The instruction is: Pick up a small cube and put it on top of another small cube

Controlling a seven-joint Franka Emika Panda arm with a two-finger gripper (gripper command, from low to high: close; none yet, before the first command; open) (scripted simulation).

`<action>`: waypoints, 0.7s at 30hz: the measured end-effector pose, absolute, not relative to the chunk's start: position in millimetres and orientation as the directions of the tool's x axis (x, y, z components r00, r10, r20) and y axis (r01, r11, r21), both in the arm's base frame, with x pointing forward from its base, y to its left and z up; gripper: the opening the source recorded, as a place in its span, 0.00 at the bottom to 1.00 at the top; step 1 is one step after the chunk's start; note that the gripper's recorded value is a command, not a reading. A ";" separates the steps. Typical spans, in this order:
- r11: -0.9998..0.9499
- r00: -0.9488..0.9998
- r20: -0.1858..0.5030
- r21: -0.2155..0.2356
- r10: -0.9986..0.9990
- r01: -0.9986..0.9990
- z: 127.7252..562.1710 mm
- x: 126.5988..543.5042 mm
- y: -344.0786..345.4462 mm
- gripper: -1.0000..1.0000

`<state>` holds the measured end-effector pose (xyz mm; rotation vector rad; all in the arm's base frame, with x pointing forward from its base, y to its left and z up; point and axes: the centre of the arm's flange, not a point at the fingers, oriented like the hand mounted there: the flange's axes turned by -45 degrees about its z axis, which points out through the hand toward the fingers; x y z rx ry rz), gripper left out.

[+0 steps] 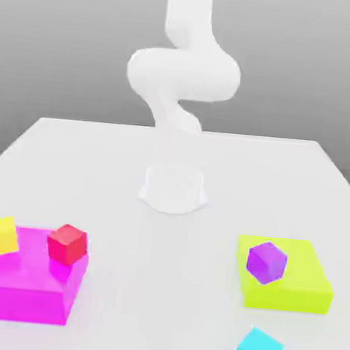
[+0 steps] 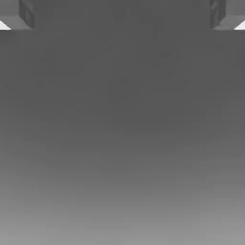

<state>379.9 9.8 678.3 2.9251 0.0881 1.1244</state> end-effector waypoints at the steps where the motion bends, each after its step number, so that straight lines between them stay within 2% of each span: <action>1: -0.996 0.758 0.647 0.041 0.085 0.078 663.6 393.5 14.5 0.50; 6: -0.972 0.814 0.533 0.093 0.231 0.215 587.6 448.1 39.3 0.50; 11: -0.926 0.832 0.409 0.118 0.374 0.358 504.0 485.7 66.9 0.50; 16: -0.858 0.812 0.281 0.115 0.511 0.500 414.2 506.1 95.3 0.50; 21: -0.764 0.749 0.155 0.084 0.644 0.639 321.4 507.5 126.6 0.50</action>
